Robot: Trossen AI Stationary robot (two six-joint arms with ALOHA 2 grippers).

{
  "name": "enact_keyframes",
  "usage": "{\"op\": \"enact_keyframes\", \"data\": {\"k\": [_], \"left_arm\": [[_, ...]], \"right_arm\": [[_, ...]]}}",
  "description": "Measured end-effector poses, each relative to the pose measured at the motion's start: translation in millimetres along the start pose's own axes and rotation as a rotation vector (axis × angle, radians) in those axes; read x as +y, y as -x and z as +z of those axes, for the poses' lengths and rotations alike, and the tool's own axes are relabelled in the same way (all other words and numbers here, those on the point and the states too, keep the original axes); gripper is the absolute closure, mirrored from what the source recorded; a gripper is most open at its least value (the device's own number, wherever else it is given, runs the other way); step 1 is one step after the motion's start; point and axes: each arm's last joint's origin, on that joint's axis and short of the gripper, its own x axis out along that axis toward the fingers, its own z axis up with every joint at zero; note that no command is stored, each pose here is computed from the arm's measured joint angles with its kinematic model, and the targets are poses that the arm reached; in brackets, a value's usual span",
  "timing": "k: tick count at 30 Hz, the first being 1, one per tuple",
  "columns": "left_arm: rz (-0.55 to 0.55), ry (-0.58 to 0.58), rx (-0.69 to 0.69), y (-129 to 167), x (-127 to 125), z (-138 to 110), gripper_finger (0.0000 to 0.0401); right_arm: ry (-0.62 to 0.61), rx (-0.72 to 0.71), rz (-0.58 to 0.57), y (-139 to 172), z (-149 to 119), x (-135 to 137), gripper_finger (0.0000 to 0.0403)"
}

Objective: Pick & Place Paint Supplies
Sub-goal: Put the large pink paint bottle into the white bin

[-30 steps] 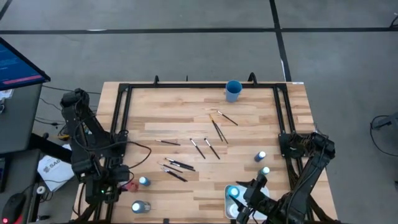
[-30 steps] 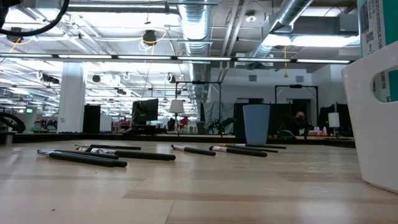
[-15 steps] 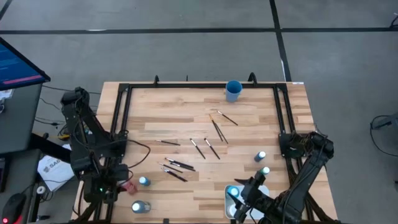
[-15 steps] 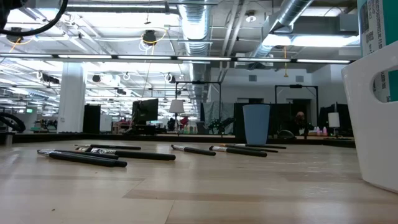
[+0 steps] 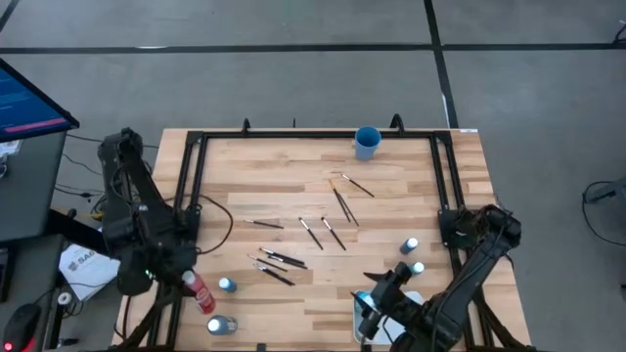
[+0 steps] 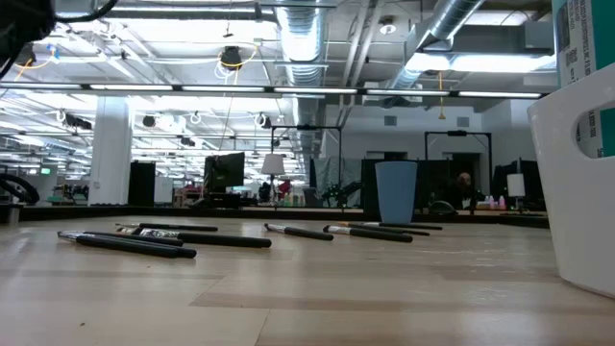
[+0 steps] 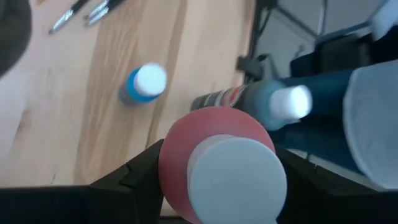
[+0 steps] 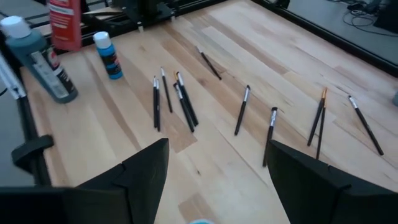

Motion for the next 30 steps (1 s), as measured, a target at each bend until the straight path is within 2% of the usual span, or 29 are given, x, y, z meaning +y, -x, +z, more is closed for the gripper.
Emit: {"op": "enact_keyframes", "data": {"k": [5,9,15,20,23,30], "left_arm": [[-0.047,0.004,-0.041,12.7,-1.9,13.0,0.0184],[-0.053,-0.014,-0.079,16.9,-3.3,23.7,0.0184],[-0.051,-0.056,-0.143,22.4,-5.4,41.8,0.0184],[-0.005,-0.102,-0.21,18.7,-1.8,58.7,0.0183],[0.03,-0.144,-0.257,13.2,-0.7,71.1,0.0183],[0.083,-0.262,-0.355,-2.0,0.5,104.8,0.0183]], "right_arm": [[-0.037,-0.003,-0.025,-11.7,10.2,-2.6,0.0143],[-0.082,-0.008,-0.045,-18.0,28.3,-12.1,0.0143],[-0.109,-0.016,-0.038,-19.0,66.7,-34.6,0.0143],[-0.126,-0.05,0.0,-25.5,106.6,-52.8,0.0143],[-0.113,-0.076,0.065,-37.5,132.6,-55.8,0.0143],[-0.045,-0.13,0.335,-94.1,176.2,-44.2,0.0143]]}}
